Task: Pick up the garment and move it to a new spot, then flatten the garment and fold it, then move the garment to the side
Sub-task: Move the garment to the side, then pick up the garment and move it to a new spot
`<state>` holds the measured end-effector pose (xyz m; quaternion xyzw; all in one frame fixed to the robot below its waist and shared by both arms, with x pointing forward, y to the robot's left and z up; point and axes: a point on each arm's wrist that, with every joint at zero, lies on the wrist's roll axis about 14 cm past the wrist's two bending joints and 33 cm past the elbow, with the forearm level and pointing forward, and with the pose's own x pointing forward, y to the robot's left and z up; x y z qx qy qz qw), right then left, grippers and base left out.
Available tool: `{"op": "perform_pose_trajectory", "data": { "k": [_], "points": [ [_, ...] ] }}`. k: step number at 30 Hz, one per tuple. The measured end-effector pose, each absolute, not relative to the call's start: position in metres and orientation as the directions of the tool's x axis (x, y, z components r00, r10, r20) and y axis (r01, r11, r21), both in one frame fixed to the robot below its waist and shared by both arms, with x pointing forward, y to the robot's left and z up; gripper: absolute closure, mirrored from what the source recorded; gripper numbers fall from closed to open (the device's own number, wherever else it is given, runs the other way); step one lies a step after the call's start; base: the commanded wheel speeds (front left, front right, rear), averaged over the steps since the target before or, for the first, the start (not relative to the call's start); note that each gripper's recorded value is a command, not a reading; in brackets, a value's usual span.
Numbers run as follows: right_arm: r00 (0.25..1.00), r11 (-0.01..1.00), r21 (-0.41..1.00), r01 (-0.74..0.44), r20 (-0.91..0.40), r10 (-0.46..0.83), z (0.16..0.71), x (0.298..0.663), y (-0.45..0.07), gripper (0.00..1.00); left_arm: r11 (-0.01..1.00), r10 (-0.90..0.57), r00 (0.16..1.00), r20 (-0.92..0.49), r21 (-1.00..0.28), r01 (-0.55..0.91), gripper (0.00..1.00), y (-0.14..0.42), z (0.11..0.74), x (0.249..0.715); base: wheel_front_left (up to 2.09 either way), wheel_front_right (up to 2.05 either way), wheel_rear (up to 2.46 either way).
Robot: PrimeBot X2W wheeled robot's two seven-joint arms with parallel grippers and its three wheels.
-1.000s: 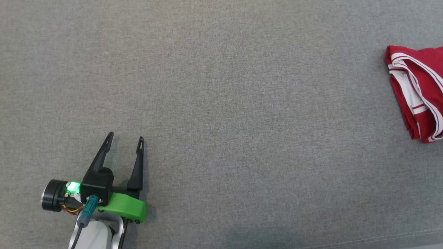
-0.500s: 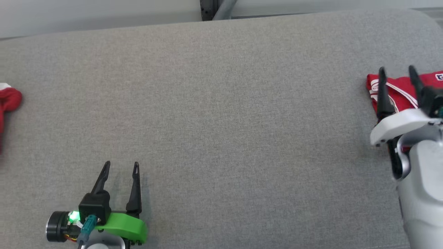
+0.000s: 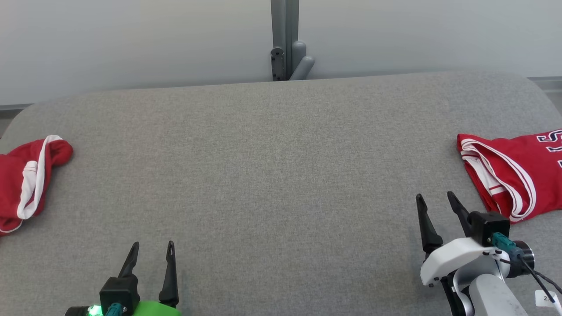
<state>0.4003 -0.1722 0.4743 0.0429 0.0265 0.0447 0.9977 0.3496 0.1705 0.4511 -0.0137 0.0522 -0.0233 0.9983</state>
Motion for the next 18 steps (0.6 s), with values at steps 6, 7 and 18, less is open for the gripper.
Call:
{"op": "perform_pose_trajectory", "data": {
  "k": [6, 7, 18],
  "points": [
    [0.992, 0.988, 0.083, -0.127, 0.009, 0.127, 0.492, 0.390, -0.158, 0.00, 0.999, -0.026, 0.997, -0.073, -0.037, 0.023, 0.00, 0.176, 0.460, 0.342, 0.00, 0.00, 0.00],
    [0.992, 0.988, 0.079, -0.129, 0.020, 0.127, 0.496, 0.389, -0.158, 0.00, 0.999, -0.026, 0.997, -0.069, -0.037, 0.024, 0.00, 0.176, 0.461, 0.341, 0.00, 0.00, 0.00],
    [0.991, 0.989, 0.085, -0.124, 0.063, 0.119, 0.507, 0.374, -0.159, 0.00, 0.999, -0.014, 0.999, -0.035, -0.053, 0.012, 0.00, 0.178, 0.471, 0.333, 0.00, 0.00, 0.00]
  ]
}}
